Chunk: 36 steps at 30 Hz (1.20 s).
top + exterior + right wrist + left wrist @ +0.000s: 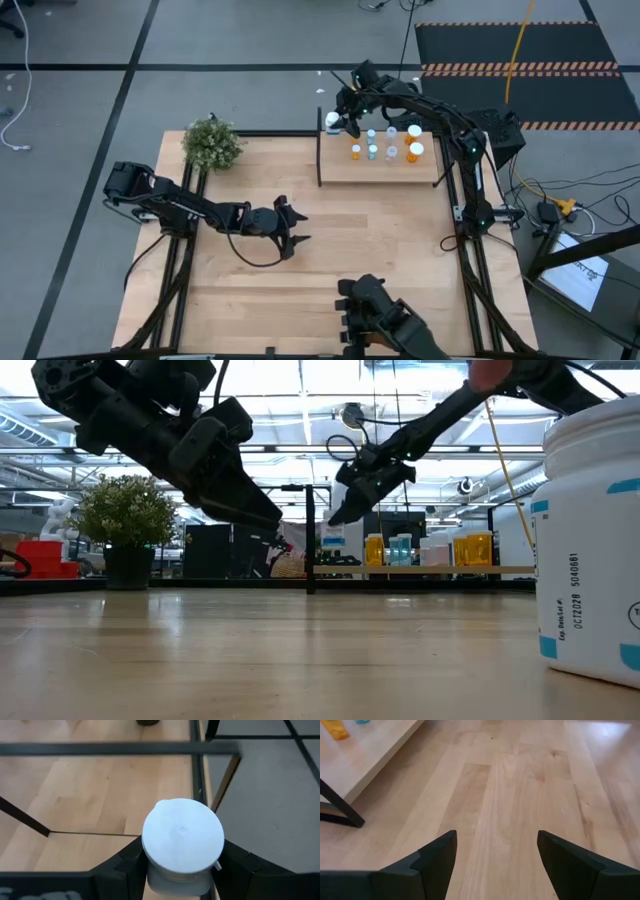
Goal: Pick and place medicine bottles onto shelf by color
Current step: Put the top white pill bottle on the shelf
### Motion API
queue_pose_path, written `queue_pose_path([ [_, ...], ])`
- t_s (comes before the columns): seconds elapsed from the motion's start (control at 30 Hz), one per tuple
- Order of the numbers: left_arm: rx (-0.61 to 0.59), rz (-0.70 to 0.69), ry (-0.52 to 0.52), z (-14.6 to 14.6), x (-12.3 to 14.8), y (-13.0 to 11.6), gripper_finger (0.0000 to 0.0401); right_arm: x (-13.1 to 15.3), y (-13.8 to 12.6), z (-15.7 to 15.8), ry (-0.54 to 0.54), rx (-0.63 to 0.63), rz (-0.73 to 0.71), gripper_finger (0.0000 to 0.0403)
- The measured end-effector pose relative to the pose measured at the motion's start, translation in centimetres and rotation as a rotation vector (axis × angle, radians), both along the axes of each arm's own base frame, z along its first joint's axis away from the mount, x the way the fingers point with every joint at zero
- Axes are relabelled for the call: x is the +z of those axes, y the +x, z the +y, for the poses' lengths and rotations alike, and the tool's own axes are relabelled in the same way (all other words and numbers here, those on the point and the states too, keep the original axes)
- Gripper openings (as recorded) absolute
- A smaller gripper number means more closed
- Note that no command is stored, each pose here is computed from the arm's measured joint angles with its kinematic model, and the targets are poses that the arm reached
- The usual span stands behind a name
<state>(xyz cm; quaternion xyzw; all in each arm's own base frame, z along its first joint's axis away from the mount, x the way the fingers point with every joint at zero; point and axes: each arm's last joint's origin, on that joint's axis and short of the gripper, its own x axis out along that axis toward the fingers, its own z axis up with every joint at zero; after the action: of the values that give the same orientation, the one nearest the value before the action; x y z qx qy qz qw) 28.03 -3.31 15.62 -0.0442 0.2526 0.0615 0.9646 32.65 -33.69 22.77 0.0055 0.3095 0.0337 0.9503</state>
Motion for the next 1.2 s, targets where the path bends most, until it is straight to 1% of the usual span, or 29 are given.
queue_pose_path([
  [0.07,0.0,0.004,0.0,0.0,0.0,0.0,0.0273,-0.5,0.2,0.0,0.001,0.006,0.009,0.0172],
  [0.23,0.0,0.005,0.001,0.0,0.0,0.0,0.0273,-0.7,0.3,0.1,-0.041,0.022,0.024,0.0172],
  [0.4,0.0,0.012,0.002,0.0,-0.1,-0.1,0.0273,-0.7,0.3,0.1,-0.038,0.024,0.028,0.0172],
  [0.6,0.001,0.017,0.003,0.0,-0.1,-0.1,0.0273,-3.1,0.1,0.8,-0.015,0.024,0.044,0.0172],
  [0.73,0.001,0.017,0.003,0.0,-0.1,-0.1,0.0273,-4.2,0.1,1.1,-0.045,0.015,0.042,0.0172],
  [1.2,0.011,0.016,0.009,0.1,-0.1,-0.1,0.0273,-4.2,0.5,1.3,-0.067,0.007,0.049,0.0172],
])
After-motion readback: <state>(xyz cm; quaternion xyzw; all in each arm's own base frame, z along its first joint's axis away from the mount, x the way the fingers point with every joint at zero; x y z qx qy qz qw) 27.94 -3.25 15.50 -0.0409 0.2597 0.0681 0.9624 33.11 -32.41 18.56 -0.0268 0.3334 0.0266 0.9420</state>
